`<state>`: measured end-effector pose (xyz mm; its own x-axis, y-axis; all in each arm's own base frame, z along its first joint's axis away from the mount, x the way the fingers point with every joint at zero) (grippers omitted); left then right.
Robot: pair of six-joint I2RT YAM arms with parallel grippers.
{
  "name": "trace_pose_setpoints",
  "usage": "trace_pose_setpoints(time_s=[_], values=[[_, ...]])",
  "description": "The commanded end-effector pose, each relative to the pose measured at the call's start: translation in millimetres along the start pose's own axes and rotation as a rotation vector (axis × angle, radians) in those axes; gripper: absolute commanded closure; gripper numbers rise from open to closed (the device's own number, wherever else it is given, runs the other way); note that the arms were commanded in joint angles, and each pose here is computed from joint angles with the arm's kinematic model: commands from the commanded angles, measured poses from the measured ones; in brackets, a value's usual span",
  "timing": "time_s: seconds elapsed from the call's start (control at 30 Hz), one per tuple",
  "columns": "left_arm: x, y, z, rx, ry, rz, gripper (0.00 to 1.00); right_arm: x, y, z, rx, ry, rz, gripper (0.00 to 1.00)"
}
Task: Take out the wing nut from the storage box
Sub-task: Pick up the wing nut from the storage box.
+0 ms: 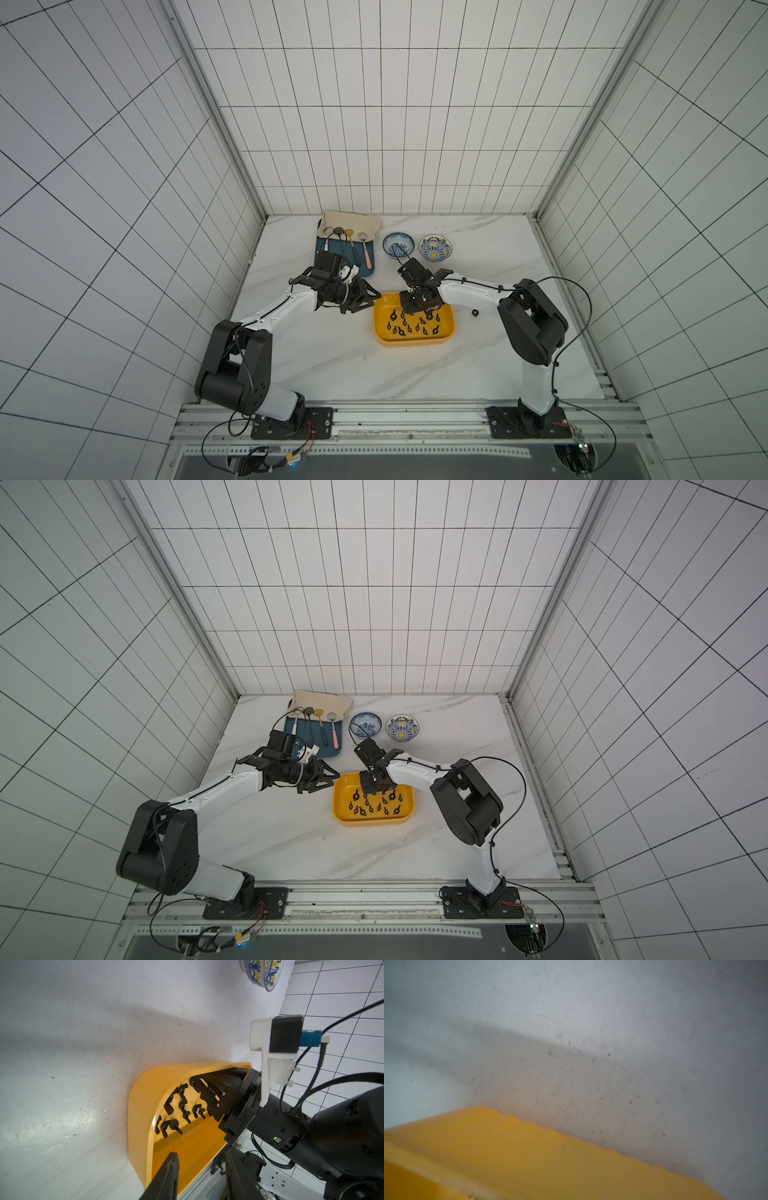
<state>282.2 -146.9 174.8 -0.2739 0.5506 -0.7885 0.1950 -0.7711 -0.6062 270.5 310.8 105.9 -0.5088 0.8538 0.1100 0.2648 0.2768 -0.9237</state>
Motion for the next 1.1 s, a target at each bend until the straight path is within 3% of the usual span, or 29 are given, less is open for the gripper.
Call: trace_pose_setpoints(time_s=[0.0,0.37,0.7,1.07], values=[[-3,-4,2,-0.001,0.028,0.015,0.6,2,2,-3,0.004,-0.002,0.015,0.84],[-2,-2,1,0.0,0.019,0.018,0.6,2,-6,0,-0.014,-0.001,0.02,1.0],[-28,4,2,-0.002,0.09,0.037,0.61,8,-41,4,-0.058,0.0,0.05,1.0],[-66,30,14,0.052,0.173,0.048,0.61,-33,-104,13,-0.164,0.065,0.144,1.0]])
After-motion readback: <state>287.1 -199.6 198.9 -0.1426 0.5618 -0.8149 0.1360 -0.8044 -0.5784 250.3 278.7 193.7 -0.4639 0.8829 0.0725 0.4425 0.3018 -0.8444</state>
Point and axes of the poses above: each gripper's point midway between its finger pads, its own y axis out along the fingers, its own x axis along the line the jaws close on, z = x × y, the point moved 8 cm from there along -y, back along the fingers, and after that the axes turned 6 degrees about -y, right-handed, at the moved point
